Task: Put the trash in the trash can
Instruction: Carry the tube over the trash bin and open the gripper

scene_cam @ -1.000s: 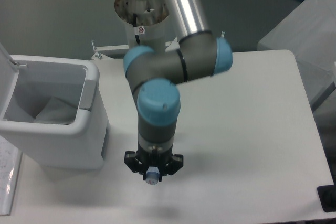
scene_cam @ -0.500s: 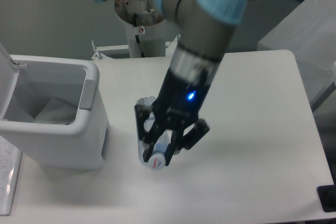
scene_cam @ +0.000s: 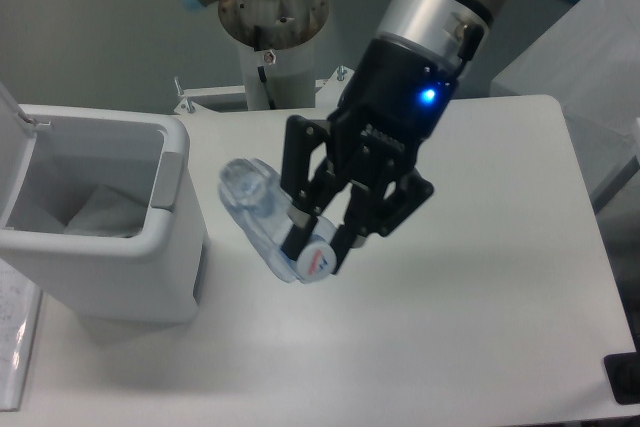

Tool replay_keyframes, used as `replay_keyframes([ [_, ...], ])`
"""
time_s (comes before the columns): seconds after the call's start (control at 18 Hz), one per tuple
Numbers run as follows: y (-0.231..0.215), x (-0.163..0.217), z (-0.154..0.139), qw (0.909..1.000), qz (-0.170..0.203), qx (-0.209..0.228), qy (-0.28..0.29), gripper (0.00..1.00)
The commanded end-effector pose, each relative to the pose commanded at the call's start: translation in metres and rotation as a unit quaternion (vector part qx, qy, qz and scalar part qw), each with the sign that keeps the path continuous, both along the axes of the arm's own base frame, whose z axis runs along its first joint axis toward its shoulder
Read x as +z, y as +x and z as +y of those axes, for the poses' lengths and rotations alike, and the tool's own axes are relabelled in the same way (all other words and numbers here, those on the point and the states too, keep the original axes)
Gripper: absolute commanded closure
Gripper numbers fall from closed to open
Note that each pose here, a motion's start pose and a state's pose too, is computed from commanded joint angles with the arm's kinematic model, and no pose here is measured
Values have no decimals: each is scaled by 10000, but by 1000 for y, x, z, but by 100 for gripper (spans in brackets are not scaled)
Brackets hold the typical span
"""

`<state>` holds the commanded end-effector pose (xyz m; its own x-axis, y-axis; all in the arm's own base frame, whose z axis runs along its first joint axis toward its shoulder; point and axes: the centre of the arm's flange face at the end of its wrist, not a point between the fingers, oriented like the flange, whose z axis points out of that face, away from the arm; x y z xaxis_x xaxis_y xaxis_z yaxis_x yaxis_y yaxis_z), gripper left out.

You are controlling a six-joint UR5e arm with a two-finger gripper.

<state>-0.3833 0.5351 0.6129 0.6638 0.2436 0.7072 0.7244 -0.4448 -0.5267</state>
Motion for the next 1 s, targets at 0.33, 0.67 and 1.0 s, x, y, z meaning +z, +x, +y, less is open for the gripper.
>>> replay_keyframes([
  [0.33,47,-14,27,9987,-425,-249,-132,100],
  [0.67,110,-41,56,9948,177,-996,72,100],
  [1.0,175,-26,43,9730,1256,-1877,473,100],
])
